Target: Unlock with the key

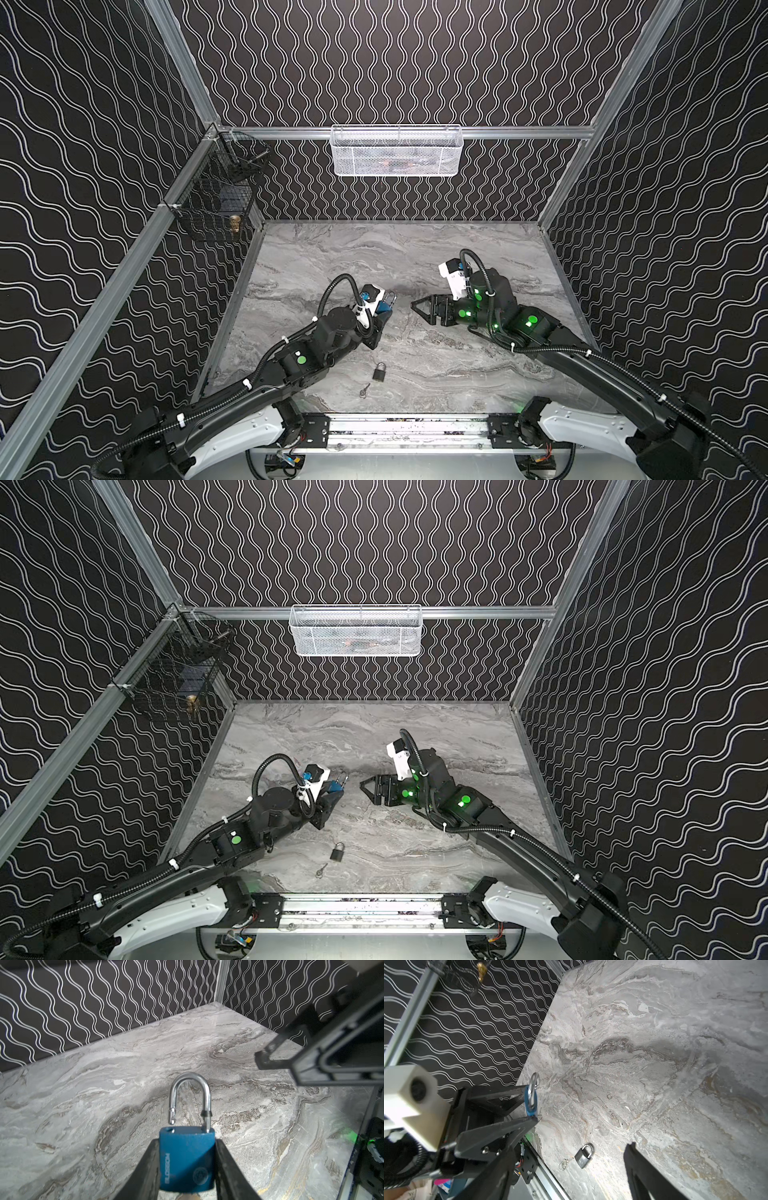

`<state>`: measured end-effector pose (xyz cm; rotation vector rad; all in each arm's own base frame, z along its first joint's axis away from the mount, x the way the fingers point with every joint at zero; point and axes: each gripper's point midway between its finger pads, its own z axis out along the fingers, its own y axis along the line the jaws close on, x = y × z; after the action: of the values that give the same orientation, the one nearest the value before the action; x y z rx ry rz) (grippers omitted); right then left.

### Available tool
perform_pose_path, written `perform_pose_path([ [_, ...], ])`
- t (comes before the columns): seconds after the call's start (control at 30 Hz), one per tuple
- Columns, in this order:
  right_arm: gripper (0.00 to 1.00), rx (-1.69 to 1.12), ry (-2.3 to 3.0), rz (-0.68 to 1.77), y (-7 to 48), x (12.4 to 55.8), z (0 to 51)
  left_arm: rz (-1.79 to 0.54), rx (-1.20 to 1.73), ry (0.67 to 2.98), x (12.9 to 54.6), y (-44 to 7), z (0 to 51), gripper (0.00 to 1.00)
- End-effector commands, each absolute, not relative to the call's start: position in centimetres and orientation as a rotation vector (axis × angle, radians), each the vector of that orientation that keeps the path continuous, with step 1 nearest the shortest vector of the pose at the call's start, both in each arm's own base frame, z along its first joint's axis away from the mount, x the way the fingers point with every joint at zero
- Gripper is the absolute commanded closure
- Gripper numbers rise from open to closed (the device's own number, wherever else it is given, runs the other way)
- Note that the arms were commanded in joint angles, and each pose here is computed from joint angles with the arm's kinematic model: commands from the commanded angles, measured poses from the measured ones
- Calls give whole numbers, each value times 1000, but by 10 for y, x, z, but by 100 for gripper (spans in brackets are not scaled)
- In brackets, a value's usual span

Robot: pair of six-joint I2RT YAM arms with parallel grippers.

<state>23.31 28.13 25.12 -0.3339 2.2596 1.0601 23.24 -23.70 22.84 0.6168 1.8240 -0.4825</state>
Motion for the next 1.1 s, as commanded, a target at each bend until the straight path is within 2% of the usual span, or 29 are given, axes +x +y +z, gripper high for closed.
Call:
perform_pose_path([
  [0.0,17,-432,2261,1005,285,235,258,-488,662,1693,230,-240,248,100],
  [0.5,16,-562,2317,976,328,254,272,-465,672,1628,224,-231,251,100],
  [1.07,16,-592,2437,754,338,275,251,-450,642,1604,230,-232,254,100],
])
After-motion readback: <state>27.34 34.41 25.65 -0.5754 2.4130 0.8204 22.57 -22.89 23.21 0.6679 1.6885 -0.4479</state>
